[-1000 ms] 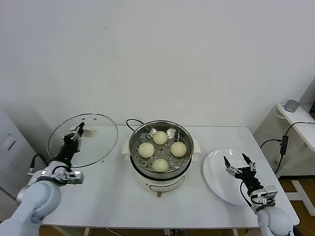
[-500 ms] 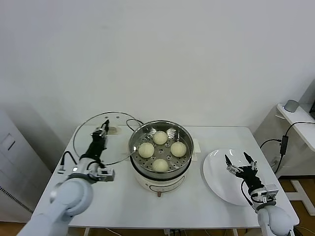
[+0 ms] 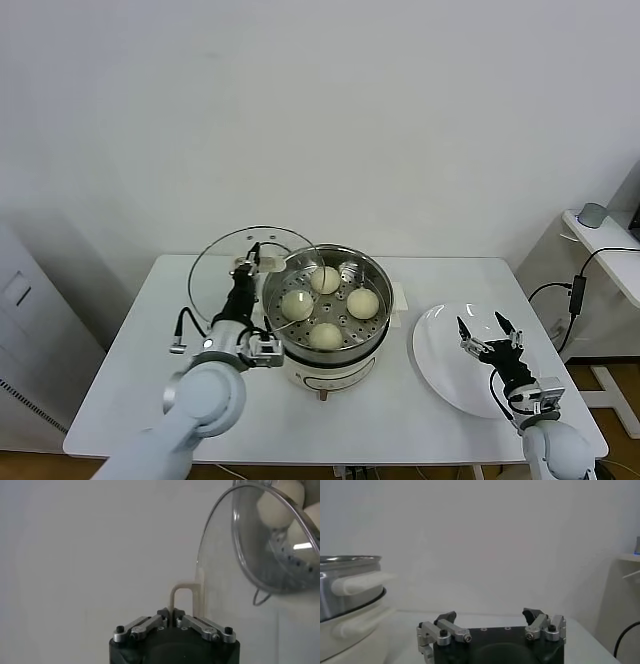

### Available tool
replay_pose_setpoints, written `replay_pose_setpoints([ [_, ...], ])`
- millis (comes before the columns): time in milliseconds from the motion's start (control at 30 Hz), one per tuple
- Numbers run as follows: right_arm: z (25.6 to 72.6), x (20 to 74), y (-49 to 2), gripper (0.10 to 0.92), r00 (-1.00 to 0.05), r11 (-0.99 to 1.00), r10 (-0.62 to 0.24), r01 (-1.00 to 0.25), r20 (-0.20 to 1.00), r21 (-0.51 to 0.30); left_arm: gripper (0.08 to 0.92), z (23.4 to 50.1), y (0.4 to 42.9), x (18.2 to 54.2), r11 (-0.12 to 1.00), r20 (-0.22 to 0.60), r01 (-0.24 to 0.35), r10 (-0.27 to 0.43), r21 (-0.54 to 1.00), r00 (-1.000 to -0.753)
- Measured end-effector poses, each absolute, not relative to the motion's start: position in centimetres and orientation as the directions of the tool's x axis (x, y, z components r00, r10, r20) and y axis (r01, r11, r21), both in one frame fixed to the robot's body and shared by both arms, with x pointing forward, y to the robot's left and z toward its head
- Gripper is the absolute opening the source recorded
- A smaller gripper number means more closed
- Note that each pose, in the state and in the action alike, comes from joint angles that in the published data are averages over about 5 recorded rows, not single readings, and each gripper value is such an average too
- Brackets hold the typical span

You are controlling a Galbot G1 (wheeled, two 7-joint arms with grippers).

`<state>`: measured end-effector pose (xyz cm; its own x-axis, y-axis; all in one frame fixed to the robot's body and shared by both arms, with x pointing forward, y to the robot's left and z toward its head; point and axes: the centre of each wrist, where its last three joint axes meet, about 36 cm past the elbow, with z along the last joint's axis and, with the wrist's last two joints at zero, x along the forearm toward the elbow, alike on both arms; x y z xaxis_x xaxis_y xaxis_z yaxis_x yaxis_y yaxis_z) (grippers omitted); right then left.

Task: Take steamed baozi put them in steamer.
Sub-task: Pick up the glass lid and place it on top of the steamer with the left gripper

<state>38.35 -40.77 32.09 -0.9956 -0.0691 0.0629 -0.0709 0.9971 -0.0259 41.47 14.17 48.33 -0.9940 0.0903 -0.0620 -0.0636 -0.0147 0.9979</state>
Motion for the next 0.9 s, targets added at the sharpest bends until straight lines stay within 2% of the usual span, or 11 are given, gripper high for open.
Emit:
replay_pose_setpoints([
  [900, 31.3, 38.1, -40.6, 0.823, -0.995, 0.998, -0.065, -0.067, 0.078, -0.023, 0.110, 45.9, 6.1, 42.4, -0.021, -0.020, -0.022, 0.114, 1.000, -0.993],
])
